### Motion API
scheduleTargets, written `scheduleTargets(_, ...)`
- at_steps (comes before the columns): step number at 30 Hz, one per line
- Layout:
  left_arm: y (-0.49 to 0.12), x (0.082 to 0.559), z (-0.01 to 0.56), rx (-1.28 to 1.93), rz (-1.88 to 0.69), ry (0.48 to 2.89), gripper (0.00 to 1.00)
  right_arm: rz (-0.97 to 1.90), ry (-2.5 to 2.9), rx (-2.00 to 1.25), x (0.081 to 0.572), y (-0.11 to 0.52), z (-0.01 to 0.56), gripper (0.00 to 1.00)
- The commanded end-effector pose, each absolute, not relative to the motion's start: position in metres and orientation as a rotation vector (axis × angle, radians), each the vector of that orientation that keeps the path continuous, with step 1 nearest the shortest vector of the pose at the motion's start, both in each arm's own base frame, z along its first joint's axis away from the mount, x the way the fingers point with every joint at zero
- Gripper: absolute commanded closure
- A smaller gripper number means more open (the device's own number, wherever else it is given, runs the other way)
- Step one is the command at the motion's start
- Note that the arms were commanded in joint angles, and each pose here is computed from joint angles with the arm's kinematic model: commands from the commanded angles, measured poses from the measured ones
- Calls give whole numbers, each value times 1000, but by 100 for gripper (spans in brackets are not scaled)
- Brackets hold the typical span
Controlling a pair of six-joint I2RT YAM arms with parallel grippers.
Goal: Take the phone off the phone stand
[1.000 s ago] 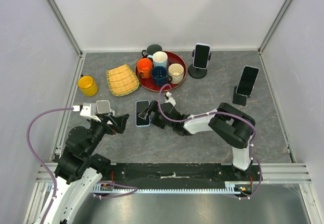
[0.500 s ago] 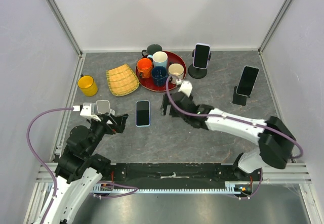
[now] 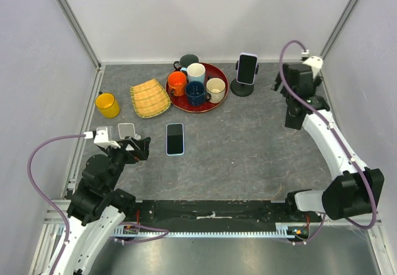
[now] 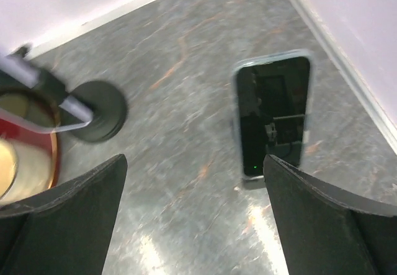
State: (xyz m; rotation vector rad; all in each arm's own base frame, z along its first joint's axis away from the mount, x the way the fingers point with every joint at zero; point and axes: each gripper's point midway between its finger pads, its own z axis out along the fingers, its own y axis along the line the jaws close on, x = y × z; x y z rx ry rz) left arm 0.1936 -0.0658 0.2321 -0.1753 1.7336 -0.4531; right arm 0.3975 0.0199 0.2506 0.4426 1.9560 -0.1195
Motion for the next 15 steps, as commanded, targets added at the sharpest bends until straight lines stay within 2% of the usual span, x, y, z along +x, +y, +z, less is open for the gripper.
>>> scheduleTargets(1,-57,202,244,-184,-381,1711,1,-39,1956,612,416,-10,244,2)
scheduleTargets(3,-59,202,246,-188,-397,1708,1,-47,1953,678,422,-24,234,2)
scheduleTargets(7,-67,207,244,-130,-401,1724,1,-92,1858,742,426,-67,252,2)
scheduleTargets(13,-87,227,250,-20,-421,1702,0,-188,1813,670,420,-103,276,2)
scheduleTargets(15,-93,232,250,21,-417,1714,0,-148,1852,564,425,-97,273,2)
